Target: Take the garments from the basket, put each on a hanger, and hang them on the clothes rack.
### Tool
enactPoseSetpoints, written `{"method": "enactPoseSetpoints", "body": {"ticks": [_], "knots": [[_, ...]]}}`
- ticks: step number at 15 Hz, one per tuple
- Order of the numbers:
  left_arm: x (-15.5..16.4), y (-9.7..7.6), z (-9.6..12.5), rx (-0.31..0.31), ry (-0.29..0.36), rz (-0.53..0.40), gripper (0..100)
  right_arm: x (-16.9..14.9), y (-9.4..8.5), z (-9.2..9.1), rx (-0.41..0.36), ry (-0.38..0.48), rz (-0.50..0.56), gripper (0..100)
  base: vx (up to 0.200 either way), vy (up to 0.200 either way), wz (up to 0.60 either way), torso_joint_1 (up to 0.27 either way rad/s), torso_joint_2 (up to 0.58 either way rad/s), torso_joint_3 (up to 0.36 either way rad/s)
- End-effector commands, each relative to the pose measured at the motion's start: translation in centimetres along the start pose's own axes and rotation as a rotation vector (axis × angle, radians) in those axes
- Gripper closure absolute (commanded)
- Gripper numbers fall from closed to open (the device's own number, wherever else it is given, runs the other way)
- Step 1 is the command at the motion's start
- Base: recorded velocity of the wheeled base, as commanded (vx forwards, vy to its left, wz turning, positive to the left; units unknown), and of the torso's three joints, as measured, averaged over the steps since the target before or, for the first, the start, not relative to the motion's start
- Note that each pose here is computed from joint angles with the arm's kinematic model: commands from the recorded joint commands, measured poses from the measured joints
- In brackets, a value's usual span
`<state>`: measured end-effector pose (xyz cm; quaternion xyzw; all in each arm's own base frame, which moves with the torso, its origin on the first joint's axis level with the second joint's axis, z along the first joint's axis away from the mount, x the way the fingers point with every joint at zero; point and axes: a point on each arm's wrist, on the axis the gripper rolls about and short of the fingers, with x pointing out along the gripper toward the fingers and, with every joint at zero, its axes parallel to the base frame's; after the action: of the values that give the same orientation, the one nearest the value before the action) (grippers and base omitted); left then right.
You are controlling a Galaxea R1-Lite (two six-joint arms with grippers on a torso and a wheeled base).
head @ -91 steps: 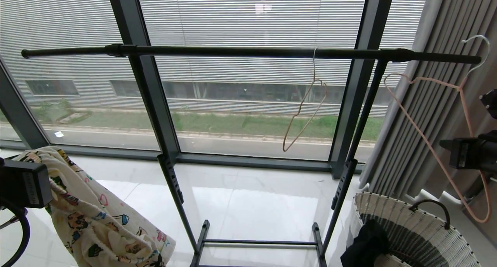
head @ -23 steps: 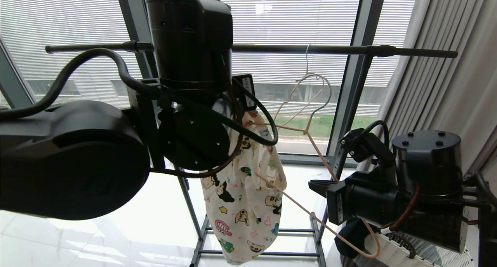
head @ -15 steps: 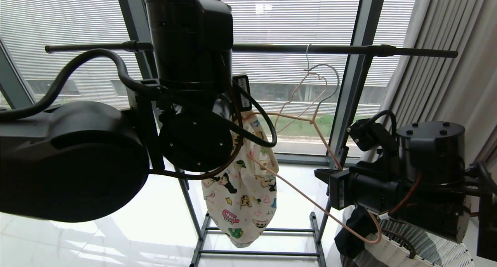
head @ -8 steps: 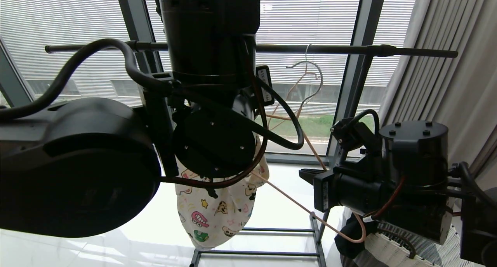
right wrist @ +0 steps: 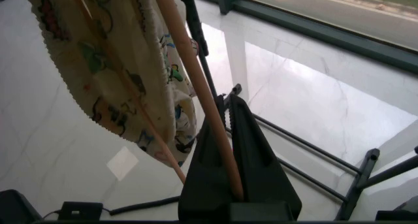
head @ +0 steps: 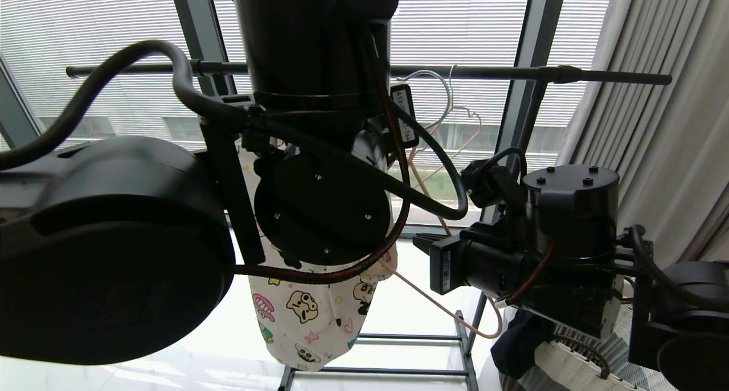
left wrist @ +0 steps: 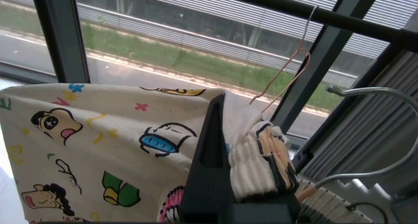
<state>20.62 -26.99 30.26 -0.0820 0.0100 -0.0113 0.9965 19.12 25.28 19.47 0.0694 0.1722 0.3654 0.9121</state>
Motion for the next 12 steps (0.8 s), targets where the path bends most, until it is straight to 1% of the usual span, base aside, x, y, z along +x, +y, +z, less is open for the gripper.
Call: {"method": "enactPoseSetpoints", "body": {"ticks": [1,4,5,7,8,9,11,12], "knots": [[-0.4,-0.2,0.4,-0.015,-0.006,-0.014,100,1.1,0.4,-0.2,-0.003,0.009,0.006,100,0.000,0.000,0.00,0.000,0.00,0.000],[-0.9,0.4,0.7,-0.018,-0.007,-0.014,100,1.5,0.6,-0.3,-0.005,0.013,0.010,100,0.000,0.000,0.00,0.000,0.00,0.000],[-1.0,0.8,0.5,-0.003,0.002,-0.009,100,1.4,0.5,-0.3,-0.004,0.011,0.007,100,0.000,0.000,0.00,0.000,0.00,0.000],[-2.0,2.5,0.2,0.024,0.018,-0.001,100,1.5,0.4,-0.2,-0.004,-0.001,-0.037,100,0.000,0.000,0.00,0.000,0.00,0.000],[-2.3,3.1,0.3,0.026,0.020,0.001,100,1.5,0.3,-0.2,-0.004,-0.003,-0.042,100,0.000,0.000,0.00,0.000,0.00,0.000],[-2.9,4.1,0.0,0.040,0.031,-0.004,100,1.5,0.4,-0.2,-0.003,-0.006,-0.042,100,0.000,0.000,0.00,0.000,0.00,0.000],[-3.5,4.9,-0.6,0.059,0.053,-0.040,100,1.4,0.6,0.0,-0.002,-0.030,-0.032,100,0.000,0.000,0.00,0.000,0.00,0.000],[-3.6,5.0,-0.6,0.060,0.058,-0.059,100,1.3,0.6,0.1,-0.002,-0.032,-0.029,100,0.000,0.000,0.00,0.000,0.00,0.000]]}}
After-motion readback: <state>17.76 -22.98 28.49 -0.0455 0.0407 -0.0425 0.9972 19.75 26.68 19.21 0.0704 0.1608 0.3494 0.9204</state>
